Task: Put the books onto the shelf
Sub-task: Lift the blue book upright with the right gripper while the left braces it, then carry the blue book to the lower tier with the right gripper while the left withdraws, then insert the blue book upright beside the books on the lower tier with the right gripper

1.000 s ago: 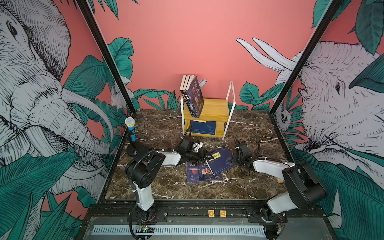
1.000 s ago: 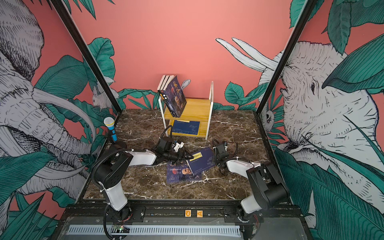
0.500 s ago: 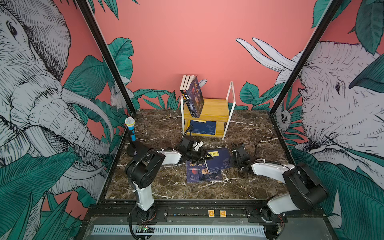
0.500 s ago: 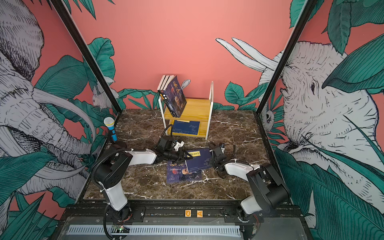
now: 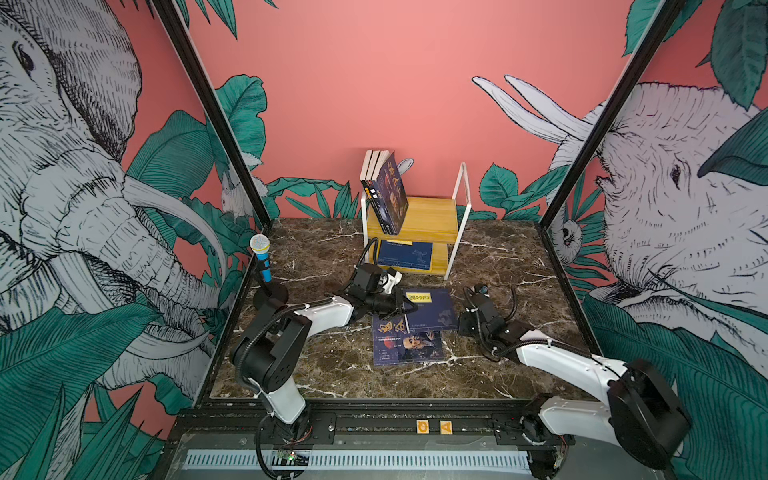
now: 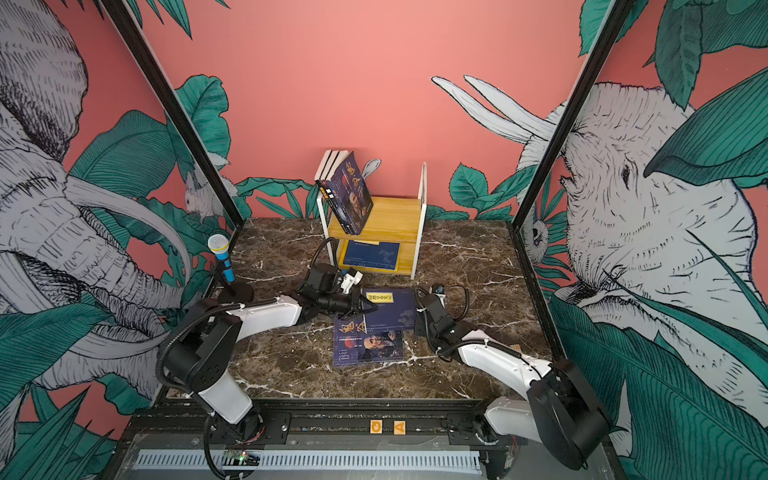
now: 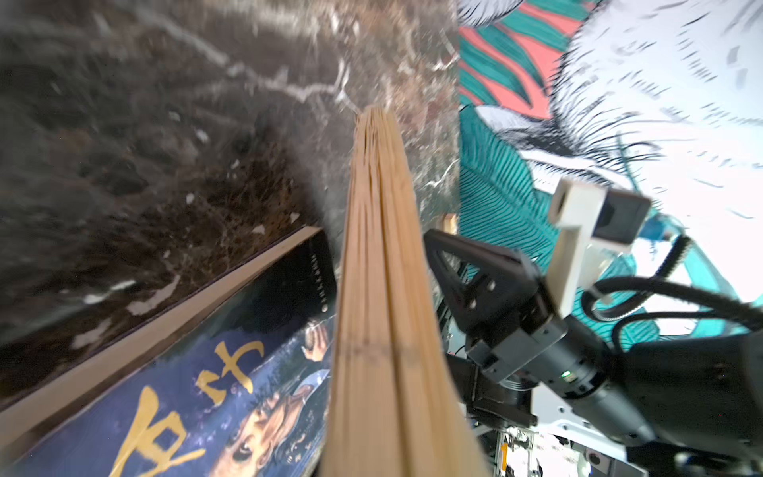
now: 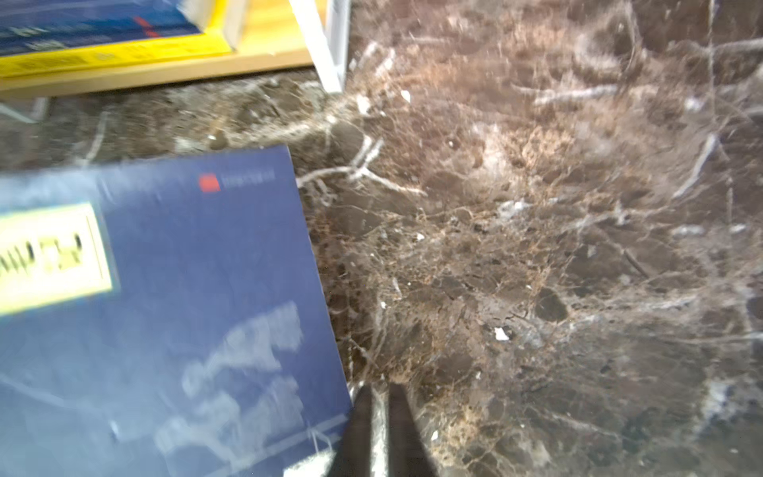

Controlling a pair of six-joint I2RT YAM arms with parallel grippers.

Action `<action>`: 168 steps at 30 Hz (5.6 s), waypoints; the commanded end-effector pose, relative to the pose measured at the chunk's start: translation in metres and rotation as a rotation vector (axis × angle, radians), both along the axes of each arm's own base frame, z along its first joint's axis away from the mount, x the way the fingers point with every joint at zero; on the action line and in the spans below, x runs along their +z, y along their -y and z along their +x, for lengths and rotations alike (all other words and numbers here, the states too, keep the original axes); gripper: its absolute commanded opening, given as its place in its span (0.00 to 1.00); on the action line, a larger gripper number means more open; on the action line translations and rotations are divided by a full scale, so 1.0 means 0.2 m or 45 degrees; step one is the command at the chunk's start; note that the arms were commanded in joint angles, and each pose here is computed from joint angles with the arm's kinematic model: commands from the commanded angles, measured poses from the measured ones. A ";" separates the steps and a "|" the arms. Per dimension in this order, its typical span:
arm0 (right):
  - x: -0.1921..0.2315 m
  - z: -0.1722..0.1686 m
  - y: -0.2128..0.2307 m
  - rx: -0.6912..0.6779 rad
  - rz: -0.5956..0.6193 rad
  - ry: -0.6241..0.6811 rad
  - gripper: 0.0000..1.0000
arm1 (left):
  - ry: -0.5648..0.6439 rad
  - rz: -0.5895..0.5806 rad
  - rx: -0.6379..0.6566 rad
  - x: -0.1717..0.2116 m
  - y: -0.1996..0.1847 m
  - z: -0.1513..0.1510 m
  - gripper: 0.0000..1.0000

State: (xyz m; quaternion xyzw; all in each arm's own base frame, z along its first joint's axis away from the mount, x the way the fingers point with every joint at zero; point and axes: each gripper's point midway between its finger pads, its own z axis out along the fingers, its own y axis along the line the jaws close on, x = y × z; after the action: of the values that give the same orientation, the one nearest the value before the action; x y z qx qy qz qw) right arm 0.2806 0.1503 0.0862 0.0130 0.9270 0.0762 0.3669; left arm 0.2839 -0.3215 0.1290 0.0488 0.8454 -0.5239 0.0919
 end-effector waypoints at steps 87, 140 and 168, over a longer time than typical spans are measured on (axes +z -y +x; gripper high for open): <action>0.45 0.25 -0.91 0.514 -1.723 1.058 0.00 | 0.714 0.052 0.350 0.70 -0.92 -0.02 0.99; 0.15 0.79 -1.00 1.041 -1.768 0.629 0.24 | 0.805 0.115 0.448 0.75 -1.03 0.01 0.99; 0.19 0.73 -0.97 1.439 -1.351 0.246 0.66 | 0.811 0.107 0.438 0.74 -1.02 -0.01 0.99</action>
State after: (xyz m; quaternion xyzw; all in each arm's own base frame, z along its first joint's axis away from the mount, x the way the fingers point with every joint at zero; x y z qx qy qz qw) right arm 0.4369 0.3459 0.0995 -0.6465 0.6595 -0.2331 0.3047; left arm 0.2871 -0.1144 0.2746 0.0569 0.7975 -0.4209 0.4285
